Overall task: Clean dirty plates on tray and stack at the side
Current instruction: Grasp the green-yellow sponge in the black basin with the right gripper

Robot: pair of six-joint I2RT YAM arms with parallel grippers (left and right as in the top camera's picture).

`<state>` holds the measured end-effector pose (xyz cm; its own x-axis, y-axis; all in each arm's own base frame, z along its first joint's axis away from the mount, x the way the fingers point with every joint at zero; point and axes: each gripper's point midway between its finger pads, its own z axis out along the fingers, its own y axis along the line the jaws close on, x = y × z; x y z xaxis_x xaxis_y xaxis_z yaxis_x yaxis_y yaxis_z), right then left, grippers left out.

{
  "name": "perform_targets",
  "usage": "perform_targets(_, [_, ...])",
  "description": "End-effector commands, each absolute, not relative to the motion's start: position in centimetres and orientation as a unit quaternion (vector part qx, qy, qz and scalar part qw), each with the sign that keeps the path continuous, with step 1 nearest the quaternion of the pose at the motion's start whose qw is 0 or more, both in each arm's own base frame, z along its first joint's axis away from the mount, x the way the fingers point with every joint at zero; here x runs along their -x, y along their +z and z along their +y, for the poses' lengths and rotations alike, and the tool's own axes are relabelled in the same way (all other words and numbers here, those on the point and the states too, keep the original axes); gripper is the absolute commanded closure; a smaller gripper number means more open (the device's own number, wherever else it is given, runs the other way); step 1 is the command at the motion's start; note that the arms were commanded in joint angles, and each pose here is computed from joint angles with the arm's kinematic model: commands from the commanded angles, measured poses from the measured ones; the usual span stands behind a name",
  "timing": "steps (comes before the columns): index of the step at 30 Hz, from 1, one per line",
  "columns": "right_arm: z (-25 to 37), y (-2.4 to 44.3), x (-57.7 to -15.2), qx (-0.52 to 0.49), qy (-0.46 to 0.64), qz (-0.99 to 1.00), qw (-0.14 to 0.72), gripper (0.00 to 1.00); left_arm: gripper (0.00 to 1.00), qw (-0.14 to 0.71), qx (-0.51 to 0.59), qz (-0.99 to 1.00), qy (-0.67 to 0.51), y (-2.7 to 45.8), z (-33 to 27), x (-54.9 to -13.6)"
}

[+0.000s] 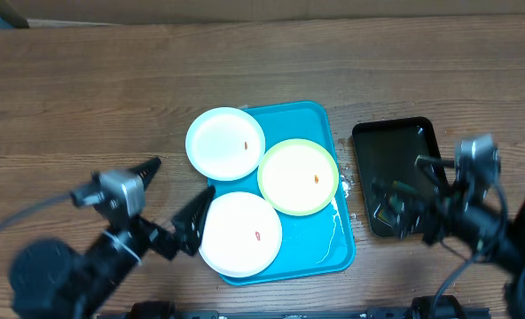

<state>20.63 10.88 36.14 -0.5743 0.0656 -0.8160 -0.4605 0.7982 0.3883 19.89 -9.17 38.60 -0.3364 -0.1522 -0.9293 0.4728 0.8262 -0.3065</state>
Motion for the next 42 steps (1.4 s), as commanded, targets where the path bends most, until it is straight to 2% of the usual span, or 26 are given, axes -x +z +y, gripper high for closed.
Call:
perform_targets(1, [10.5, 36.9, -23.4, 0.104, 0.277, 0.866, 0.404, 0.0, 0.0, 0.516, -0.102, 0.811, -0.258, 39.5, -8.8, -21.6])
perform_targets(8, [11.1, 31.9, -26.4, 0.027, 0.306, 0.92, 0.245, 0.0, 0.0, 0.349, -0.062, 0.889, -0.289, 34.0, -9.3, -23.6])
perform_targets(11, [7.8, 26.7, -27.1, -0.11, 0.214, 0.959, 0.149, 0.01, 0.0, 0.286, -0.05, 0.903, -0.316, 32.0, -10.0, -23.7])
perform_targets(13, [5.2, 23.5, -26.9, -0.186, 0.134, 0.968, 0.103, 0.06, 0.0, 0.249, -0.036, 0.914, -0.319, 30.6, -10.0, -24.0])
perform_targets(16, [3.7, 19.2, -26.7, -0.243, 0.08, 0.965, 0.056, 0.13, 0.0, 0.213, -0.04, 0.921, -0.324, 29.3, -10.2, -24.0])
perform_targets(20, [3.2, 13.0, -26.2, -0.281, 0.062, 0.958, 0.017, 0.24, 0.0, 0.235, -0.146, 0.89, -0.361, 30.8, -12.2, -22.6])
perform_targets(25, [1.7, 5.8, -25.9, -0.309, 0.054, 0.95, 0.004, 0.41, 0.0, 0.308, -0.195, 0.879, -0.307, 33.5, -11.3, -21.8])
perform_targets(30, [-0.5, 1.5, -26.3, -0.352, 0.05, 0.934, 0.02, 0.43, 0.0, 0.377, -0.253, 0.852, -0.261, 35.7, -10.9, -20.2])
perform_targets(31, [-0.7, 0.7, -26.7, -0.355, 0.053, 0.933, 0.03, 0.47, 0.0, 0.392, -0.263, 0.844, -0.253, 36.2, -10.8, -19.9])
perform_targets(34, [-0.6, -0.1, -26.9, -0.353, 0.061, 0.933, 0.037, 0.65, 0.0, 0.409, -0.267, 0.838, -0.244, 36.8, -10.7, -19.6])
perform_targets(36, [-0.5, -0.1, -27.3, -0.345, 0.064, 0.935, 0.042, 0.92, 0.0, 0.409, -0.267, 0.838, -0.243, 36.8, -10.7, -19.5])
perform_targets(37, [-0.5, 0.0, -27.5, -0.341, 0.065, 0.937, 0.045, 0.96, 0.0, 0.408, -0.266, 0.839, -0.242, 36.7, -10.7, -19.5])
perform_targets(42, [0.0, 3.4, -29.6, -0.283, 0.086, 0.953, 0.072, 0.96, 0.0, 0.403, -0.264, 0.842, -0.242, 36.5, -10.6, -19.8])
